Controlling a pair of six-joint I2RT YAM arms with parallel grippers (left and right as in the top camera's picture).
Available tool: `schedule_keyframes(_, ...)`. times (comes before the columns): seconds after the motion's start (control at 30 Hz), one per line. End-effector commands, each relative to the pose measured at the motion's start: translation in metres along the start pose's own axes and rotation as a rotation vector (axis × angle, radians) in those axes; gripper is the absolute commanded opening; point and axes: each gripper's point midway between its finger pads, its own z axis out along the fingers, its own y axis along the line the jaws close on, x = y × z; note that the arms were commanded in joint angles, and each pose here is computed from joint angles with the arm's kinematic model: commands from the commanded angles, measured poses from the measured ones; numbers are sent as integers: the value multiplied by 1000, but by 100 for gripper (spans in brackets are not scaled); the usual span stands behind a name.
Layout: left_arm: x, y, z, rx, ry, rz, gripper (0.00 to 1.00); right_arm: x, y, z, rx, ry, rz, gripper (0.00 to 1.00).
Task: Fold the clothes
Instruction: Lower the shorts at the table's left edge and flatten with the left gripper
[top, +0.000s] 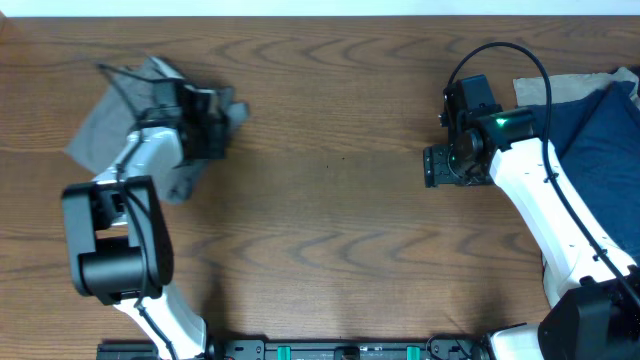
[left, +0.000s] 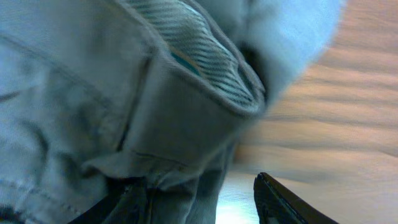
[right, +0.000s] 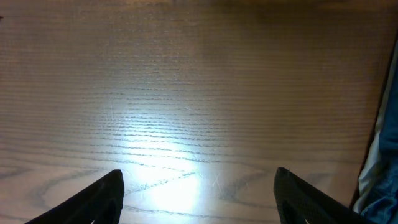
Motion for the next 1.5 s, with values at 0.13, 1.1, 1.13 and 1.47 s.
schedule_keyframes(0.13, -9, 83, -4, -152, -86, -75, 59, 2, -4, -1, 7, 5, 19, 75)
schedule_keyframes(1.1, -31, 28, 4, 11, -152, 25, 53, 5, -5, -1, 11, 19, 29, 74)
schedule_keyframes(1.13, -36, 28, -1, 7, -171, 29, 53, 5, -5, -1, 12, 18, 29, 75)
schedule_keyframes(1.47, -92, 4, -86, 0, -373, 65, 57, 5, -5, -1, 14, 16, 29, 75)
